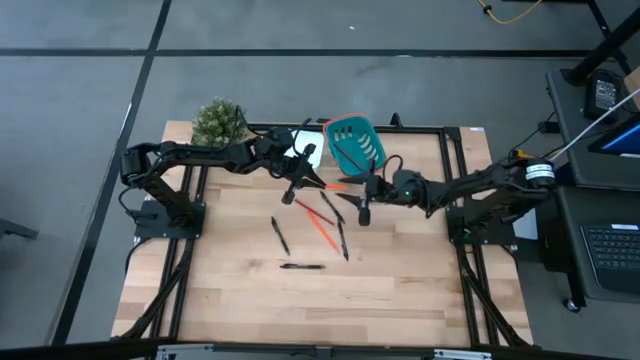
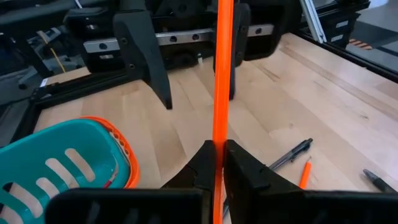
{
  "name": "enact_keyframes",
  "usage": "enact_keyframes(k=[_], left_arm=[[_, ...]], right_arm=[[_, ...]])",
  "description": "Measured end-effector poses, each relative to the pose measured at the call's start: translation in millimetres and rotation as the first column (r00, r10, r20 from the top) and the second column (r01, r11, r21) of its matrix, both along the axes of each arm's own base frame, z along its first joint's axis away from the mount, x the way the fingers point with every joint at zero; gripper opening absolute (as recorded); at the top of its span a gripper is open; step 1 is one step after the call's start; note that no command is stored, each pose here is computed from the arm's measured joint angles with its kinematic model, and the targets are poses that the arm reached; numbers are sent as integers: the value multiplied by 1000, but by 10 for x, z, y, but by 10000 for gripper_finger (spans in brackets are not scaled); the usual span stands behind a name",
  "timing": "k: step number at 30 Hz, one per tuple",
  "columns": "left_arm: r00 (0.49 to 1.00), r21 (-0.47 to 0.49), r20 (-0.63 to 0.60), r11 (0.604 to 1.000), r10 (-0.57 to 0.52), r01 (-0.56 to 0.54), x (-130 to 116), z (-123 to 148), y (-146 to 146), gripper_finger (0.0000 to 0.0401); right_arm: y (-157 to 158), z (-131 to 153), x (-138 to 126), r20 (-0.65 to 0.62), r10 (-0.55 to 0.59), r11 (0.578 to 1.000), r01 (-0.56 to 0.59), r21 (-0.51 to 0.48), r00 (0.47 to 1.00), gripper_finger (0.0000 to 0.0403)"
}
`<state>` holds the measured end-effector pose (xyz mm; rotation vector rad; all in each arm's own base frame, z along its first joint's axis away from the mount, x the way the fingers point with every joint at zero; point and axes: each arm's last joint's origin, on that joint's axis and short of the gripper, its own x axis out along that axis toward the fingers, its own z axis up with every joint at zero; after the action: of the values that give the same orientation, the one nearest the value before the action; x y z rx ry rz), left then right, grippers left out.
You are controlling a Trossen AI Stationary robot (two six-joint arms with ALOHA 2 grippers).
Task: Sort pens & pencils
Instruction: Put the left orange pencil into the dark green bin
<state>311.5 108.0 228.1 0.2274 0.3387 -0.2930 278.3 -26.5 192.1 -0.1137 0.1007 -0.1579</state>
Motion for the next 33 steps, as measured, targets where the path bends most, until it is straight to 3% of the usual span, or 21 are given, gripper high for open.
enact_keyframes(k=[19, 33], left_arm=[[1000, -4, -27, 1000, 3, -3, 26, -88, 12, 14], [999, -12, -36, 1000, 8, -9, 23, -94, 12, 14]], right_arm=[[-7, 155, 184, 41, 48, 998, -46, -49, 998, 153], [-14, 143, 183, 30, 44, 998, -42, -49, 999, 33]])
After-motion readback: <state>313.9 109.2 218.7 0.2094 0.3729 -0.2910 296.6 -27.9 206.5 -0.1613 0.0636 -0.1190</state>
